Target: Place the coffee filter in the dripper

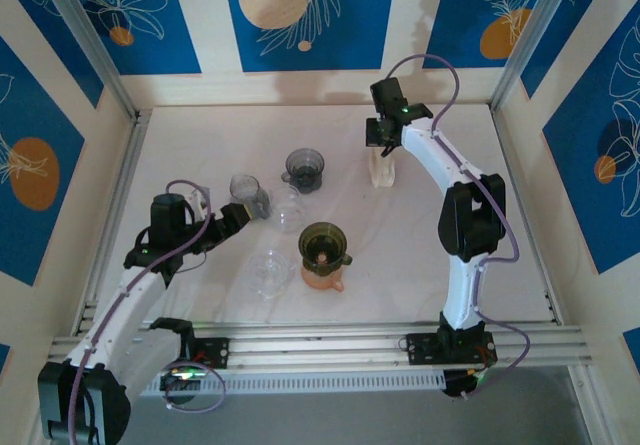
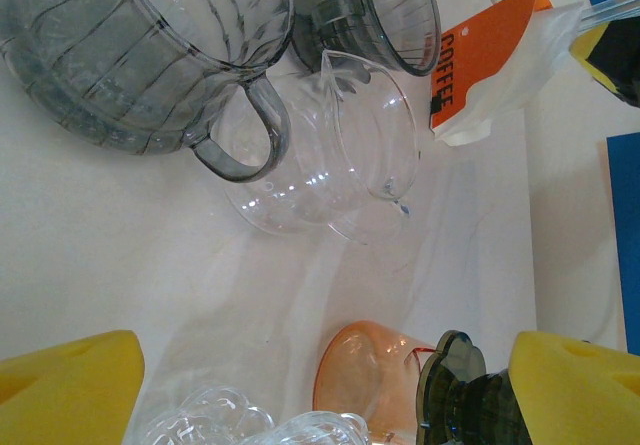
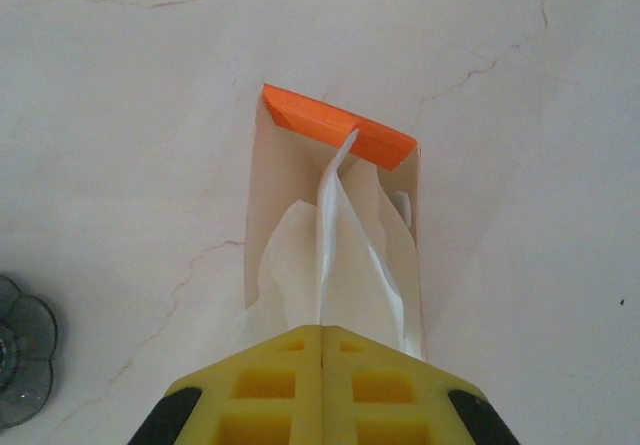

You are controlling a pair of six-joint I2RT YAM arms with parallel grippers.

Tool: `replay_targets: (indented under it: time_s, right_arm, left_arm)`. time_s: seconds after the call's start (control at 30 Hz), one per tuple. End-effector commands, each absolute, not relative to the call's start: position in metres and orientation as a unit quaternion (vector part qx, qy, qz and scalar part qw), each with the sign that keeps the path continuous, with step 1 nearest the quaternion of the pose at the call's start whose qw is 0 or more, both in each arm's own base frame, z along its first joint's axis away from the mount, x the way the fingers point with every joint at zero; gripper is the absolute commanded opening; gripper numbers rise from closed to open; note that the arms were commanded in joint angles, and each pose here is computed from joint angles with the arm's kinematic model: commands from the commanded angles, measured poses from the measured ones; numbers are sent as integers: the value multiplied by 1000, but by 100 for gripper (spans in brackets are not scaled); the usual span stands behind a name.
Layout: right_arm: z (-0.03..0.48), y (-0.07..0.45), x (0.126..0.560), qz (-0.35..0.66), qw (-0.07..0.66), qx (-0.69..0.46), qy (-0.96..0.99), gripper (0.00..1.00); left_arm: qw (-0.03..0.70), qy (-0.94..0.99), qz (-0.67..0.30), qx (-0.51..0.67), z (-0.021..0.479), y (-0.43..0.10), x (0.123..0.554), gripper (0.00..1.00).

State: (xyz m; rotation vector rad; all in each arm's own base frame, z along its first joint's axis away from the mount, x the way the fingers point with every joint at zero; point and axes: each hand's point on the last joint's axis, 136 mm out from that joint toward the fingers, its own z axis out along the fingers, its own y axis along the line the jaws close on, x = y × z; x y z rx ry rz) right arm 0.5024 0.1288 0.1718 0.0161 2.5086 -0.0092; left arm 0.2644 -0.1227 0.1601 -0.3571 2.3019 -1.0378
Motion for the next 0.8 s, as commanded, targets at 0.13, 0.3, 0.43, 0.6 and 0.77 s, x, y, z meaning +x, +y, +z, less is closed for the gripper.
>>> replay_targets:
  time_s: [0.13, 0.3, 0.43, 0.6, 0.77]
  right_arm:
    - [215, 133, 502, -1, 357, -5, 934, 0]
    - [240, 135, 496, 4, 380, -9, 925, 0]
    - [263, 137, 488, 11, 401, -12, 916, 0]
    - [283, 142, 467, 22, 414, -16, 910, 0]
    - [298, 146, 429, 39, 416, -24, 908, 0]
  left_arm:
    - [292, 859, -398, -139, 163, -121, 264, 94]
    - [294, 857, -400, -138, 165, -122, 265, 94]
    - [294, 856, -402, -137, 166, -123, 266, 94]
    - [295, 855, -404, -136, 167, -123, 266, 94]
    - [295, 855, -405, -133, 170, -124, 265, 94]
